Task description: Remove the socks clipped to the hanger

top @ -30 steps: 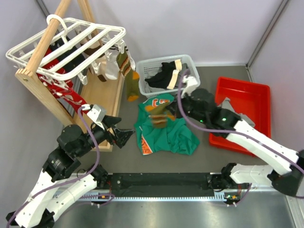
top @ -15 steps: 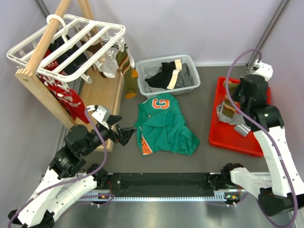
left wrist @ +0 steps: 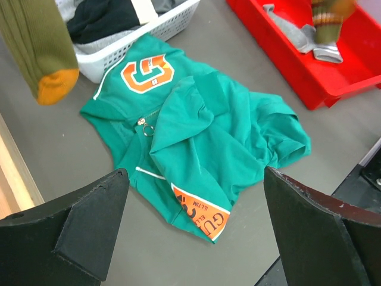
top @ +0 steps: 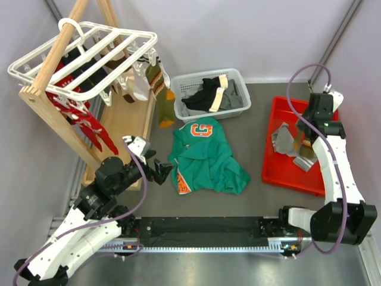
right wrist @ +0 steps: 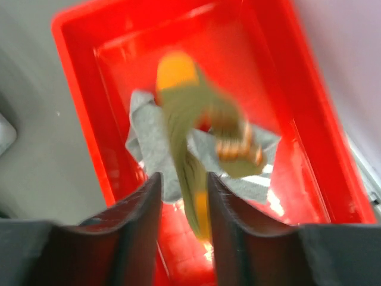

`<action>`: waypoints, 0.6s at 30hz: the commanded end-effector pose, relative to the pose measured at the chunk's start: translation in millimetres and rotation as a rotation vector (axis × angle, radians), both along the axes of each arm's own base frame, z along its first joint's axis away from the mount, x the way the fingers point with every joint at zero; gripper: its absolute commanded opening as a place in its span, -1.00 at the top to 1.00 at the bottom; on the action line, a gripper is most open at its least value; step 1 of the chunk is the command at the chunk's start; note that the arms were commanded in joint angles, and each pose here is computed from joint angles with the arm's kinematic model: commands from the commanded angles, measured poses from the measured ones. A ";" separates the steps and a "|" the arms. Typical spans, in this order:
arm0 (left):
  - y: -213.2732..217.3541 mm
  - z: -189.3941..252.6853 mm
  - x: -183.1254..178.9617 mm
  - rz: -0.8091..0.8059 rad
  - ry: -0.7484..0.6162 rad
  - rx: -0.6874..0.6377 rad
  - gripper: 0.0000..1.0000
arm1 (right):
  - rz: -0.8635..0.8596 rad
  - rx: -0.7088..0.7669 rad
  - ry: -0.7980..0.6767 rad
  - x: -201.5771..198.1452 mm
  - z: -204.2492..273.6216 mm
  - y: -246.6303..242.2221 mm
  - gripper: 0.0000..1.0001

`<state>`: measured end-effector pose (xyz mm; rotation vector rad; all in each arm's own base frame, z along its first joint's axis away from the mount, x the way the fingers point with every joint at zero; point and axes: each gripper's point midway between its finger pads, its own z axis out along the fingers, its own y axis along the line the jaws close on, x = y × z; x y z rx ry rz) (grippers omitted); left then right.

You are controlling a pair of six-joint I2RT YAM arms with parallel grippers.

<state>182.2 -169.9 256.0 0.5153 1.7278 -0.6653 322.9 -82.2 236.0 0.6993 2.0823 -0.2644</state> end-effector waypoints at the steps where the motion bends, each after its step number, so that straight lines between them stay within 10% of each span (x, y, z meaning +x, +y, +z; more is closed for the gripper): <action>1: 2.3 7.3 4.5 0.020 -0.055 -0.019 -0.98 | -0.021 0.020 -0.020 5.9 1.9 -0.9 0.15; 7: 0.2 10.4 2.4 0.009 -0.065 -0.045 -0.98 | 0.094 -0.003 -0.097 20.8 34.6 12.7 -0.16; 18: 0.5 9.4 5.4 0.023 -0.056 -0.041 -0.98 | 0.797 0.130 -0.409 86.7 81.1 205.7 -0.25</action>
